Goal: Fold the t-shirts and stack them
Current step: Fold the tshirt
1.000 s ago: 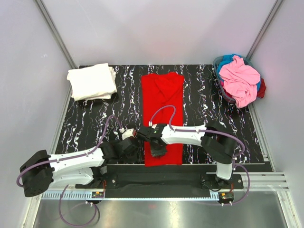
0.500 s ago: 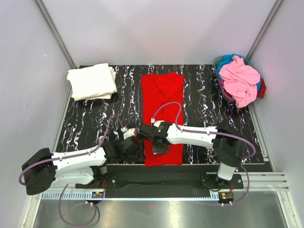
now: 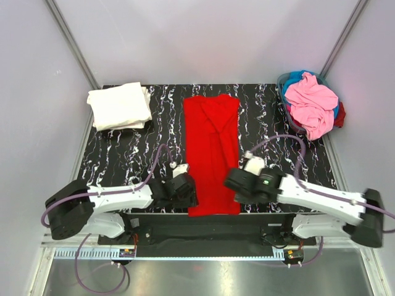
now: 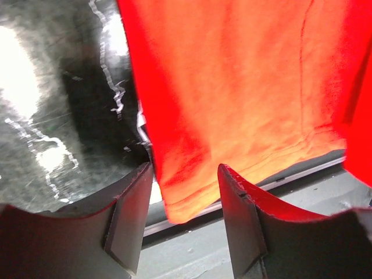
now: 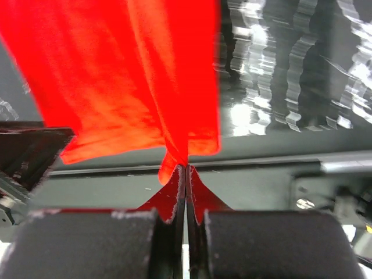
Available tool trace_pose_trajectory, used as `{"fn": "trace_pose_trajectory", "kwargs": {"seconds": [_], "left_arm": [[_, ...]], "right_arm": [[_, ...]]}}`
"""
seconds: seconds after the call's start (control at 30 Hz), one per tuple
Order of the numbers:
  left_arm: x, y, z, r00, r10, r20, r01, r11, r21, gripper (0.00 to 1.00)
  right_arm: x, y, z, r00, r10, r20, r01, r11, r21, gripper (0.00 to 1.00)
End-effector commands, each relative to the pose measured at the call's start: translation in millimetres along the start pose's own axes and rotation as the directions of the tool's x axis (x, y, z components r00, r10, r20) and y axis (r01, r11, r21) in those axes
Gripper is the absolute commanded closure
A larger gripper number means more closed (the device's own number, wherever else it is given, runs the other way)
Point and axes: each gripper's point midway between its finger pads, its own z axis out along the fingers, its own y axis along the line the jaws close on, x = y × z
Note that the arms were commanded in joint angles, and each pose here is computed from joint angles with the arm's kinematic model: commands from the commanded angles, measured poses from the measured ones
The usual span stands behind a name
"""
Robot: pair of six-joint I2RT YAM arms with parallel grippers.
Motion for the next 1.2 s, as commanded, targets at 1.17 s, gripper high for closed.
{"fn": "trace_pose_trajectory", "kwargs": {"seconds": [1.17], "left_arm": [[0.3, -9.4, 3.9, 1.0, 0.027, -0.016, -0.027, 1.0, 0.0, 0.49]], "right_arm": [[55.2, 22.5, 44.6, 0.981, -0.17, -0.093, 0.178, 0.98, 0.089, 0.89]]}}
